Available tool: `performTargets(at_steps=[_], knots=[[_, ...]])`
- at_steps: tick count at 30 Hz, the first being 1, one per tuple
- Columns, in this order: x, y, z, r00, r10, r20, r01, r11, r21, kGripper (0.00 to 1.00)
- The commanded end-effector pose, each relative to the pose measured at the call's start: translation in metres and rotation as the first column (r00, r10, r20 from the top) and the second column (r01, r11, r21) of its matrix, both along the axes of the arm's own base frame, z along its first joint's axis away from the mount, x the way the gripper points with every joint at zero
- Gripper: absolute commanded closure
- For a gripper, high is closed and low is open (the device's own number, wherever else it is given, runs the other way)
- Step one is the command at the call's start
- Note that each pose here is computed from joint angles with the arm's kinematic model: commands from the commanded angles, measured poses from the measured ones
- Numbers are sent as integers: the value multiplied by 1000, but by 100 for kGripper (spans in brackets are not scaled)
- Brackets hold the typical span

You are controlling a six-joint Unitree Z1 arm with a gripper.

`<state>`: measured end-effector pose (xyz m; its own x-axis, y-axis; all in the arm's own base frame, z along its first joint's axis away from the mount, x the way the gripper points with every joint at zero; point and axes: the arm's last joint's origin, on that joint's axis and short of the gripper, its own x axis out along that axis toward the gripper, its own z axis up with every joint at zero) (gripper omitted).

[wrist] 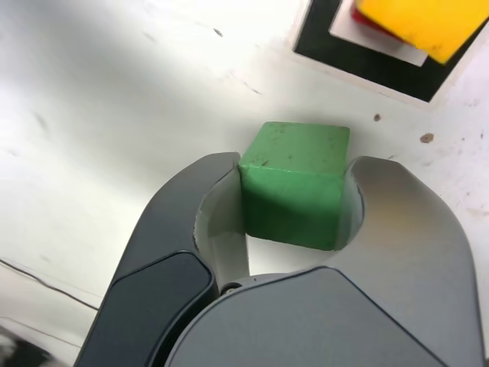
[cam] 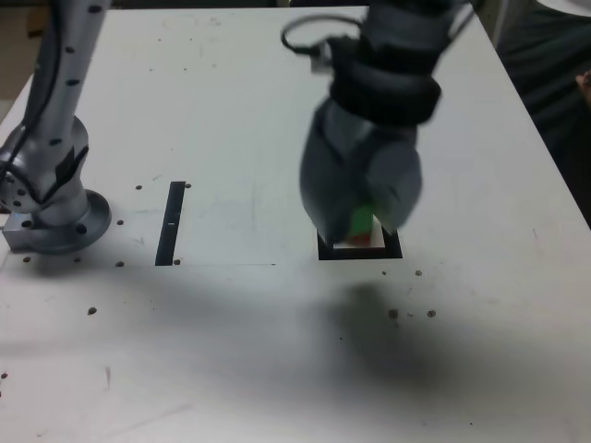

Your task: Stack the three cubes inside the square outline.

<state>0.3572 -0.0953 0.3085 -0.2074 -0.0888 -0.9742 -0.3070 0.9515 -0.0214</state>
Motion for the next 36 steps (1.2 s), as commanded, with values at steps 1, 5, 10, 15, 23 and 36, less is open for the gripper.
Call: performTargets(at_steps=[1,5,10,15,23,36], knots=[[-9,2,9,999,-36,8,36,999,2,64],[-24,7,24,989,-142,31,142,990,3,64],[-33,13,30,958,-283,38,284,959,-11,64],[-34,18,30,924,-380,36,382,924,-33,64],[-24,32,26,872,-487,46,489,871,-55,64],[-2,61,12,858,-514,20,514,857,-31,64]])
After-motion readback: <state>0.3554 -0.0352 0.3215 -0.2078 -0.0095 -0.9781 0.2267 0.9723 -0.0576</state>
